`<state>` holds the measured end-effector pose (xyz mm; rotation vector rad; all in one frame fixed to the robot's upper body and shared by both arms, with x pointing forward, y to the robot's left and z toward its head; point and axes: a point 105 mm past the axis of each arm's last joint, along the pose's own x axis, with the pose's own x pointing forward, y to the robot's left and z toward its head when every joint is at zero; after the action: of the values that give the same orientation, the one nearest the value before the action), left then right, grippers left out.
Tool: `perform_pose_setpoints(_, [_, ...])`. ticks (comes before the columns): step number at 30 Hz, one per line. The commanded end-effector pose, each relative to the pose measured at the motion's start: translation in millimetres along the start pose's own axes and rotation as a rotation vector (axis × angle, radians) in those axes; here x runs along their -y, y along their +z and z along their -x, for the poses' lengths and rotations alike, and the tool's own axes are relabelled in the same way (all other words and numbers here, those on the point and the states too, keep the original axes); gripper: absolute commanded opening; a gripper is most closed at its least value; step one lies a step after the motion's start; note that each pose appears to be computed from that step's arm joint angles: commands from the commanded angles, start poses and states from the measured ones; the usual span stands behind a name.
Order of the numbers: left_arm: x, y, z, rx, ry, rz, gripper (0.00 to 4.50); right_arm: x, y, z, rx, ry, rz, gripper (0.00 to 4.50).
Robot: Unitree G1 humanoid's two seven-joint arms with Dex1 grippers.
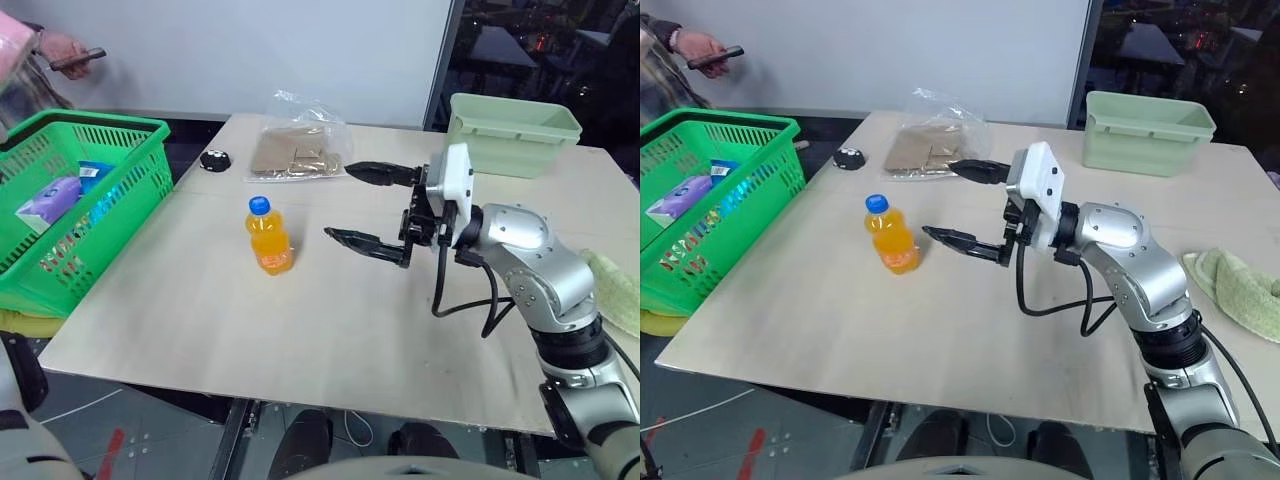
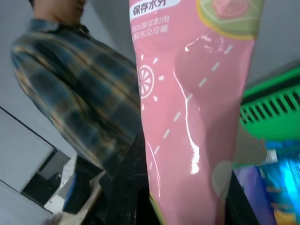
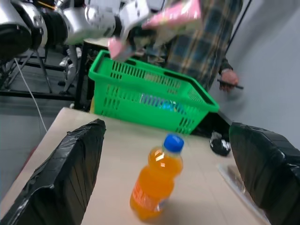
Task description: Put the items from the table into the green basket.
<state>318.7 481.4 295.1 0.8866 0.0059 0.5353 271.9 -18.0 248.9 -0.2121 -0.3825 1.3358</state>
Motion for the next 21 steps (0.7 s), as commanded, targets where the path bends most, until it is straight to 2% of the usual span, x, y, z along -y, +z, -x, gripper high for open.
perform_pose_setpoints(1, [-8.5,5.9,0.7,0.033,0.014,-0.016,0.46,-2.1,15.2,-3.2,0.031,0.006,0.028,4.50])
perform_pose_setpoints(7, [-1.4,-15.9,4.1,-0.042,0.001,-0.031,0.46,-9.8,23.1,-3.6,0.046,0.030,-0.005,4.50])
perform_pose_setpoints(10, [-2.2,-39.7,10.4,-0.132,0.030,-0.048,0.46,-17.5,30.6,-2.8,0.061,0.072,-0.027,4.50])
perform_pose_setpoints(15, [1.8,-56.7,15.5,-0.202,0.018,-0.043,0.46,-17.2,27.3,0.0,0.001,0.097,-0.051,4.50])
perform_pose_setpoints(18, [-0.4,-62.2,17.7,-0.228,0.023,0.001,1.53,-14.6,25.2,1.9,-0.017,0.095,-0.057,4.50])
perform_pose_setpoints(21, [-3.2,-44.5,13.3,-0.136,0.038,0.016,3.03,-13.4,20.3,4.4,-0.032,0.089,-0.059,4.50])
